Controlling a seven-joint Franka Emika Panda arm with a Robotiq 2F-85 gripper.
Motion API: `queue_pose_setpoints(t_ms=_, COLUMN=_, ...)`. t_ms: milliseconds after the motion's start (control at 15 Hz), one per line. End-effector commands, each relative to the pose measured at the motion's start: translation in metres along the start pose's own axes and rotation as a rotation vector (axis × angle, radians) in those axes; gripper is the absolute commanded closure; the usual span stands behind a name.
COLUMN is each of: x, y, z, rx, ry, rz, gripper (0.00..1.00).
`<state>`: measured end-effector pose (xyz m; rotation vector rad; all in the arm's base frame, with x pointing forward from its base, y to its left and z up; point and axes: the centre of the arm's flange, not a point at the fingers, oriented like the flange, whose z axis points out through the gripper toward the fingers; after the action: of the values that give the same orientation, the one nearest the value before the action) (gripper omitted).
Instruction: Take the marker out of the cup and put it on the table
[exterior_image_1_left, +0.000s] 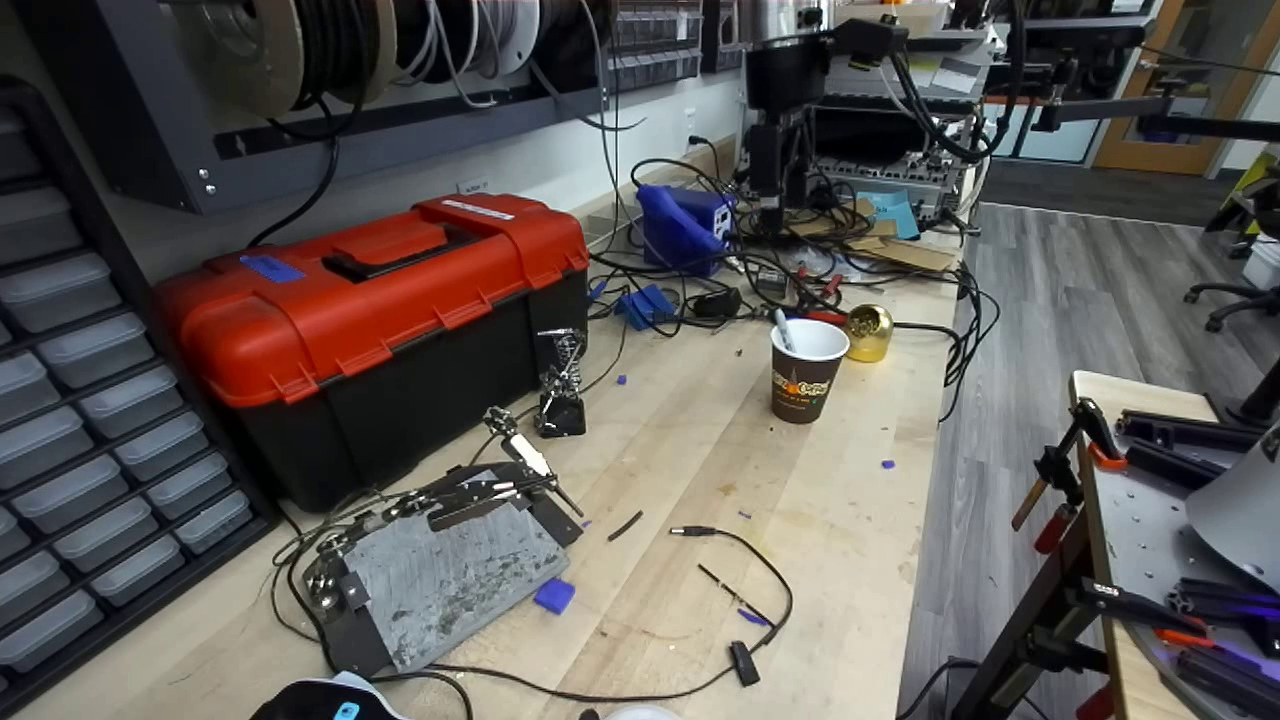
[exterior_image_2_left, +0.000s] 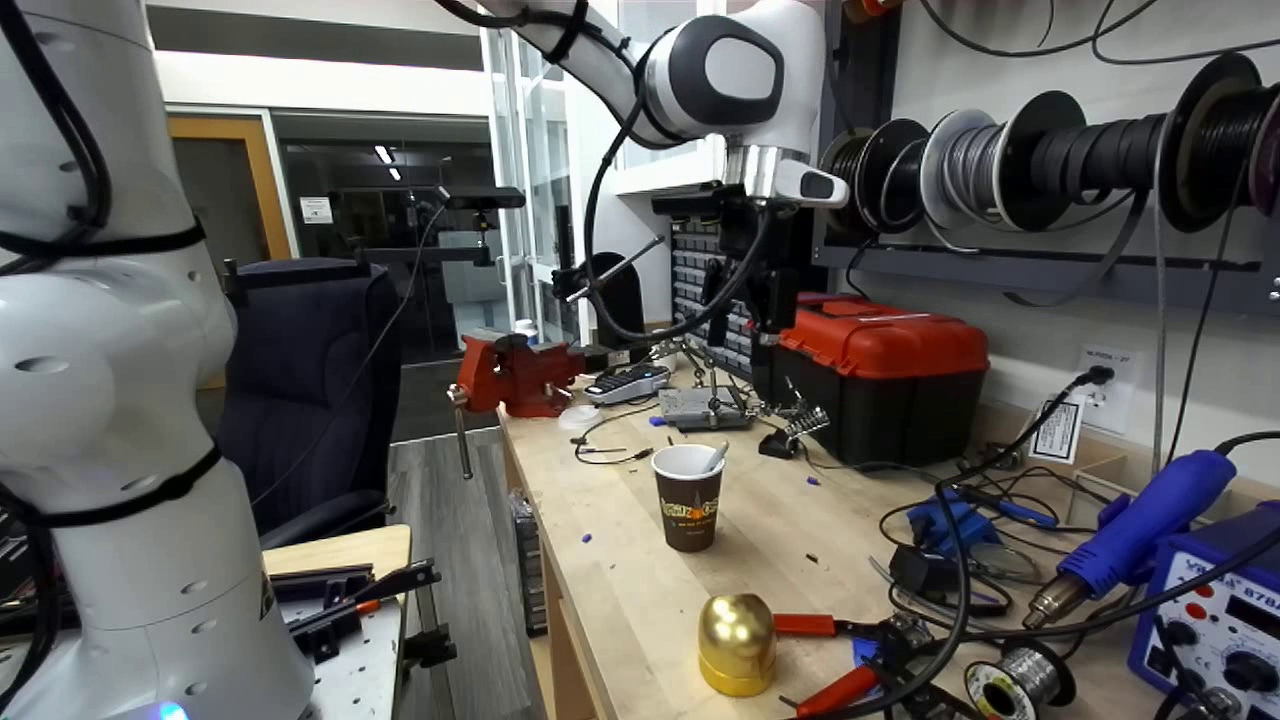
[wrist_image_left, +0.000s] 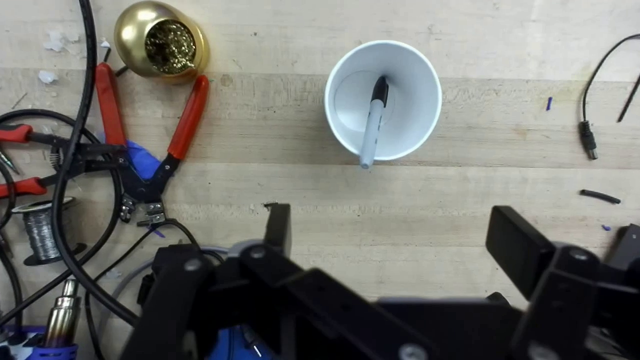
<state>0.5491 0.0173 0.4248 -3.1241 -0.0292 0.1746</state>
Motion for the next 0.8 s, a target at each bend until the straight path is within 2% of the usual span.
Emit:
queue_pose_setpoints(t_ms=0, x=0.011, y=0.002, z=0.01, rx=0.023, ry=-0.033, rz=0.008, gripper=0.0)
queue_pose_setpoints(t_ms=733, x=0.014, y=0.009, z=0.057, rx=0.076, ry=-0.1, rz=0.037, gripper=0.0)
